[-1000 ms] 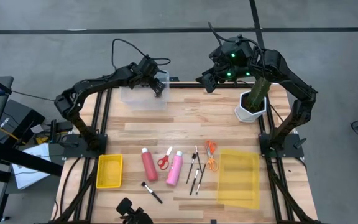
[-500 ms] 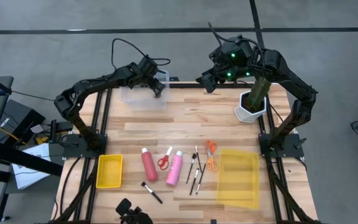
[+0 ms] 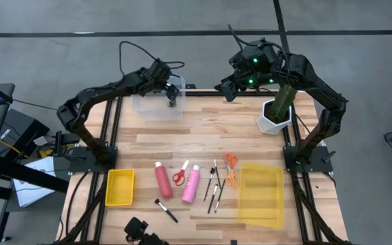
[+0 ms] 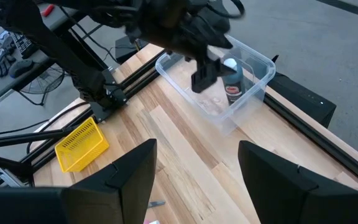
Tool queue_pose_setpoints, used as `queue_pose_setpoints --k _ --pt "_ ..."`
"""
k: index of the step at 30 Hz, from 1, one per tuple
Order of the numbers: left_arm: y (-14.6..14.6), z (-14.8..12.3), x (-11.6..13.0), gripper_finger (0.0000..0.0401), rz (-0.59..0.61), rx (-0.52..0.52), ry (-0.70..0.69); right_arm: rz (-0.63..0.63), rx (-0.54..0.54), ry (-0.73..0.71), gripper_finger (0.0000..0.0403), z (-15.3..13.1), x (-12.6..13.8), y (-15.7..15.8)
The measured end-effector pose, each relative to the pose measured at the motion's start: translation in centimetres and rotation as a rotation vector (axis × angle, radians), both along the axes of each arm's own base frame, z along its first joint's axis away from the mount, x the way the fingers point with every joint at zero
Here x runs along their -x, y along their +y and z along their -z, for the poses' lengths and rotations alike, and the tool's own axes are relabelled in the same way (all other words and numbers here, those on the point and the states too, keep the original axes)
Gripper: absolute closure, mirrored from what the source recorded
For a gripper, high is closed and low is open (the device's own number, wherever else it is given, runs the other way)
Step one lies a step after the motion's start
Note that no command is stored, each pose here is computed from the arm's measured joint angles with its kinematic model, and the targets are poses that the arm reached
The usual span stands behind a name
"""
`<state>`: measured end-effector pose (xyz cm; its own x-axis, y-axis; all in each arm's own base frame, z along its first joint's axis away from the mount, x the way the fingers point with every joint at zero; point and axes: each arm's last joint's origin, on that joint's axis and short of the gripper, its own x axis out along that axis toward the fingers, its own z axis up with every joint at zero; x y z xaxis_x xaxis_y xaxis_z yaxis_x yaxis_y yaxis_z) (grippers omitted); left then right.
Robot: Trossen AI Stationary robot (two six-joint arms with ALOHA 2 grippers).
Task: Pick & Place Paint Supplies
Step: Put the red paint bottle into the transparent bin
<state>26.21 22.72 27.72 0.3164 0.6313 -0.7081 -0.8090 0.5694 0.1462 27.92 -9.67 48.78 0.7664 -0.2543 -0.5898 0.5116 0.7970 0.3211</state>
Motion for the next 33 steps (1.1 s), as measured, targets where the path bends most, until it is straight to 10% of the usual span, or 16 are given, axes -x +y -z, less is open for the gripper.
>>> queue_pose_setpoints --k 16,33 --pt "-9.0 -11.5 6.6 0.0105 0.321 -0.126 -0.337 -0.009 -0.024 0.097 0.0180 0.8 0.8 -0.3" --pt "-17.0 -8.8 8.5 0.0104 -0.043 0.633 -0.316 -0.025 -0.055 0.107 0.0180 0.9 1.2 -1.0"
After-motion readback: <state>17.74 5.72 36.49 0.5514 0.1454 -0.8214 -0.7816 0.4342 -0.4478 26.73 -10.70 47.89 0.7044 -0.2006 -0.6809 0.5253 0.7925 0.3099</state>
